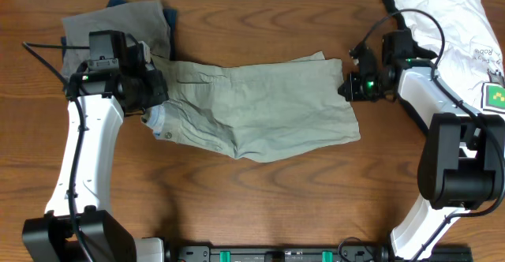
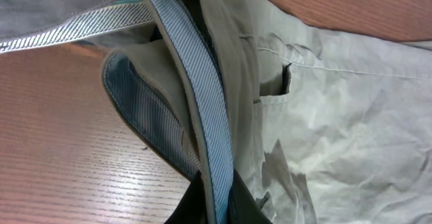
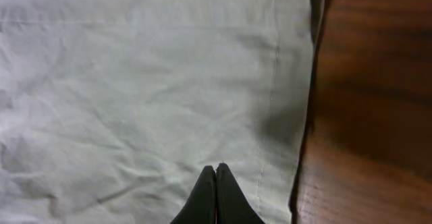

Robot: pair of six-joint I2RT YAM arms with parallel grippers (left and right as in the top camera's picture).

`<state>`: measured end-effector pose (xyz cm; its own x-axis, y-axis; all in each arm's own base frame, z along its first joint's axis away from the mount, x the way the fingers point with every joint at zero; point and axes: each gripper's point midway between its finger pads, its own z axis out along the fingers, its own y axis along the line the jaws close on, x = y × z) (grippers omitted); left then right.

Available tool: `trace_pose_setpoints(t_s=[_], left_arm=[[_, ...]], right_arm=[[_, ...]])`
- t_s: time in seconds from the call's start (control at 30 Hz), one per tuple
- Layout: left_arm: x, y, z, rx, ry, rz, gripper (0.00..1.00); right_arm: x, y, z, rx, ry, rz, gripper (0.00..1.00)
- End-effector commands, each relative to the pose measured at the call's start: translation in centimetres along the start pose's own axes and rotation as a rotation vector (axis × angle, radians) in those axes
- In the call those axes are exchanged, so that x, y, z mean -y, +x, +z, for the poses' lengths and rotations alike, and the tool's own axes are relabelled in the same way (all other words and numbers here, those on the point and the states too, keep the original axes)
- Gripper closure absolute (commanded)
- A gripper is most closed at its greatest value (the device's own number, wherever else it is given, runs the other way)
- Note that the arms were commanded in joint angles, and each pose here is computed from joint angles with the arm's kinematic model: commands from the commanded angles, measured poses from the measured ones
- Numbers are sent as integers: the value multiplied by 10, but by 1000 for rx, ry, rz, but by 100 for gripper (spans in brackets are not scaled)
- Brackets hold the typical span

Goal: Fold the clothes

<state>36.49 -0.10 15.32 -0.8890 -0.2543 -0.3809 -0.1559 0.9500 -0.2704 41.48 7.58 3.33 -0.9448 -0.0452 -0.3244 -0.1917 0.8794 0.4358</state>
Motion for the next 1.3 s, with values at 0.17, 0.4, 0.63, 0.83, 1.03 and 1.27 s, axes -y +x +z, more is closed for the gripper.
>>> trace_pose_setpoints(t_s=[0.17,0.4,0.63,0.83,1.03,1.27], left_arm=[[10,-22,-18,79,30,35,94],[26,-29,-25,97,81,59,94],[66,-29,-29,109,150,144,94],[119,-21,-26,127,227,242,94],[176,-20,-32,192,331,304,94],[241,-11,-45,266,465,380,94]], right_arm=[[2,25,13,-23,-9,-14,99],[12,37,18,-43,35,0,99],[18,49,24,-52,46,22,99],[23,62,38,-90,43,49,99],[25,66,47,-101,23,68,99],[25,67,46,-103,23,69,99]])
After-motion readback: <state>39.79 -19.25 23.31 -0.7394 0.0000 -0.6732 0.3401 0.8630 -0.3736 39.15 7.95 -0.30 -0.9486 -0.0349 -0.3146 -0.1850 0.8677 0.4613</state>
